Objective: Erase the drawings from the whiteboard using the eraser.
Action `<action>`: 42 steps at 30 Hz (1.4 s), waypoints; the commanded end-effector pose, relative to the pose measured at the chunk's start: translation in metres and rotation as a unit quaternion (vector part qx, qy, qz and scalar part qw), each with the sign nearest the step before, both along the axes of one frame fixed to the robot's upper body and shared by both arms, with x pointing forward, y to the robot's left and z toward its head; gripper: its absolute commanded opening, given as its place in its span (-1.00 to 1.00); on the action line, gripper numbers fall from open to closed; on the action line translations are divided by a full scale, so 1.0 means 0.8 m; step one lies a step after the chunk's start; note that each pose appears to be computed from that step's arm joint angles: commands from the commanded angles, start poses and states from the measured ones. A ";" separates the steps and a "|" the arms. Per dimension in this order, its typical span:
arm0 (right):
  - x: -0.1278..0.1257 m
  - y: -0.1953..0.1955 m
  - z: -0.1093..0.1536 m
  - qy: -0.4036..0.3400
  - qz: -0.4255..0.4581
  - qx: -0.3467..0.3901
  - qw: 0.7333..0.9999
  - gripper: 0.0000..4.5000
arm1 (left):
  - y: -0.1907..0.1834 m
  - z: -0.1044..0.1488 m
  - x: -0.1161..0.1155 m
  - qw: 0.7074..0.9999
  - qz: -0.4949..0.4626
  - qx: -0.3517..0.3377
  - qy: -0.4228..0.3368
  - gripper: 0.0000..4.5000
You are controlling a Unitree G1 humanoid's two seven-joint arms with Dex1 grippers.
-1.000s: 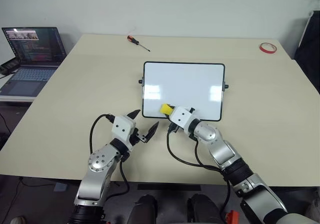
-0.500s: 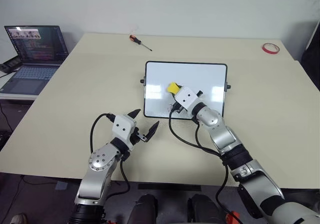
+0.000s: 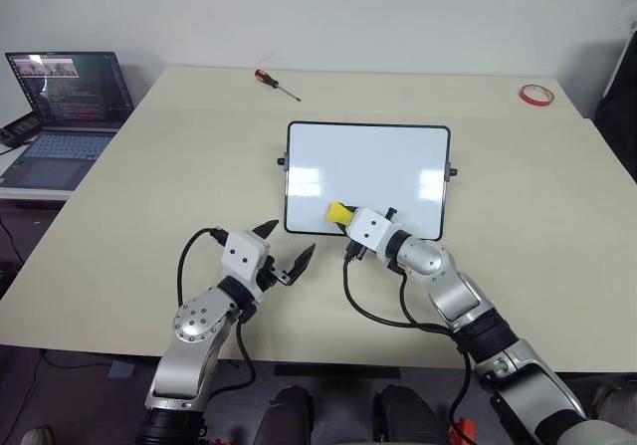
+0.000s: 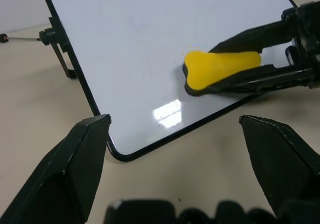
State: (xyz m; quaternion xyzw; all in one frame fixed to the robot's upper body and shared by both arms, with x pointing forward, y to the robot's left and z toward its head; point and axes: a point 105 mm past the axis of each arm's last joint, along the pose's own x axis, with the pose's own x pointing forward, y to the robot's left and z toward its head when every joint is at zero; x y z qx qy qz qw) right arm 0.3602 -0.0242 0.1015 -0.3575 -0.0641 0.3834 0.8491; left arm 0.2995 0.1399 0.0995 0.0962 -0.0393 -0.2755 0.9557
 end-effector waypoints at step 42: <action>0.032 -0.009 0.041 -0.090 -0.069 0.007 0.994 -0.48 | -0.006 0.015 -0.008 1.000 -0.006 -0.009 -0.022 1.00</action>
